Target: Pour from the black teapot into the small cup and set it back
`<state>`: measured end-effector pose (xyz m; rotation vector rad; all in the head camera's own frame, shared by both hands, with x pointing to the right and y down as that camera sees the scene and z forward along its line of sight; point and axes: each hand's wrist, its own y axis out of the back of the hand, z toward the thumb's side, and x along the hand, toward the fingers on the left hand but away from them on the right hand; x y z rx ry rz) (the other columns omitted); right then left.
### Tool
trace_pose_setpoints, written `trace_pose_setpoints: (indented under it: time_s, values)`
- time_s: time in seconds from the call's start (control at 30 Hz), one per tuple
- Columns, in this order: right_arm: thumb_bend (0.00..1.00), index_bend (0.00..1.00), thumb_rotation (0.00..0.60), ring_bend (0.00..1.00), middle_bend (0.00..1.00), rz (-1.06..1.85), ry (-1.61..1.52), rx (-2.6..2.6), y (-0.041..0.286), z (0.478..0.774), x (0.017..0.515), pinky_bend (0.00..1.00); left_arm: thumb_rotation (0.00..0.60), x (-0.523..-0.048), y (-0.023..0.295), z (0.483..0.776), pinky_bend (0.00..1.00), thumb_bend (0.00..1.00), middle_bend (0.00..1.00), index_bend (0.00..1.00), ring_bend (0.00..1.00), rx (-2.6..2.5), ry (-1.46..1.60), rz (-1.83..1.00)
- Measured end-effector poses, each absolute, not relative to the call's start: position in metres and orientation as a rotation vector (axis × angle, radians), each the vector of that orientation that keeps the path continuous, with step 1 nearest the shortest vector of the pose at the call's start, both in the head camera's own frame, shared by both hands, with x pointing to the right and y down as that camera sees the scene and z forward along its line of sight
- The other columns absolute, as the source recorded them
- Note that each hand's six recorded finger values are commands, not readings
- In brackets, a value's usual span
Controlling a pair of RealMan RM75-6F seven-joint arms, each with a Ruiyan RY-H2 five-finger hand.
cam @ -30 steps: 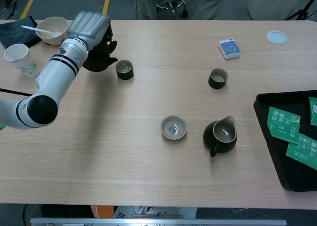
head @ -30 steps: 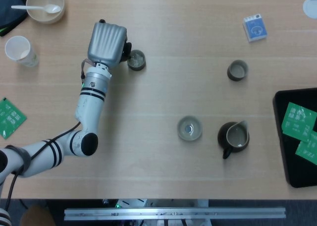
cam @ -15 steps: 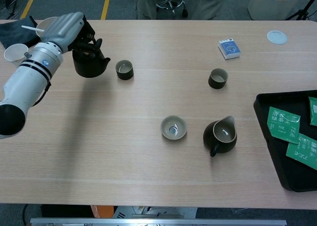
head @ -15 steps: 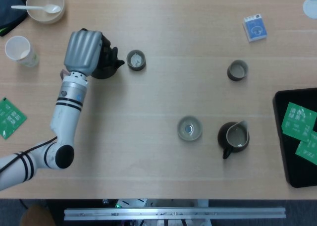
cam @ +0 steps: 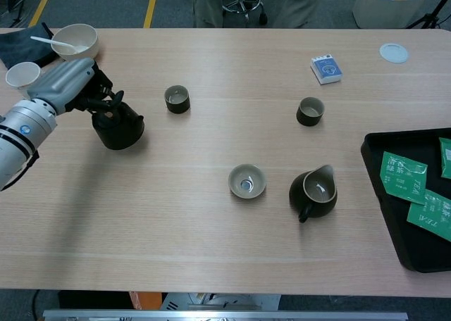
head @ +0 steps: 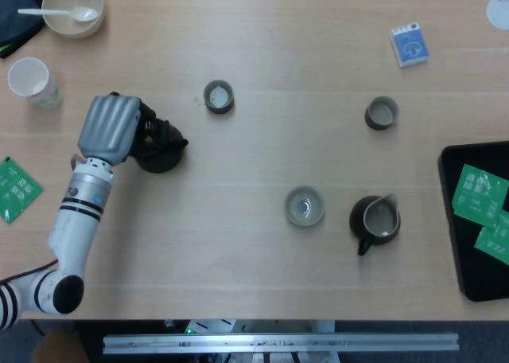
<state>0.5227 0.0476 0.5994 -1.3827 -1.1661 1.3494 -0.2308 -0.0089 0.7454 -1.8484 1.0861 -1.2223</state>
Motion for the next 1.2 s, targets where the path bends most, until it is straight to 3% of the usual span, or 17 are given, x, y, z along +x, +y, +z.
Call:
trace_pose_setpoints:
  time_s: [0.43, 0.67, 0.9, 1.2]
  values:
    - [0.43, 0.26, 0.600, 0.19, 0.31, 1.361, -1.165, -1.383, 0.049, 0.601, 0.524, 0.13, 0.409, -0.246, 0.010, 0.762, 0.43, 0.44, 1.00, 0.91, 0.86, -1.817, 1.062, -1.257]
    - [0.43, 0.26, 0.600, 0.19, 0.31, 1.364, -1.163, -1.384, 0.049, 0.601, 0.524, 0.13, 0.376, -0.252, 0.015, 0.768, 0.42, 0.44, 0.96, 0.85, 0.79, -1.814, 1.049, -1.288]
    - [0.43, 0.26, 0.600, 0.19, 0.31, 1.364, -1.163, -1.381, 0.049, 0.601, 0.524, 0.13, 0.334, -0.256, 0.017, 0.769, 0.42, 0.44, 0.83, 0.75, 0.67, -1.816, 1.030, -1.307]
    - [0.43, 0.26, 0.600, 0.19, 0.31, 1.360, -1.164, -1.385, 0.050, 0.600, 0.523, 0.13, 0.215, -0.263, 0.019, 0.766, 0.35, 0.44, 0.42, 0.44, 0.27, -1.822, 0.982, -1.345]
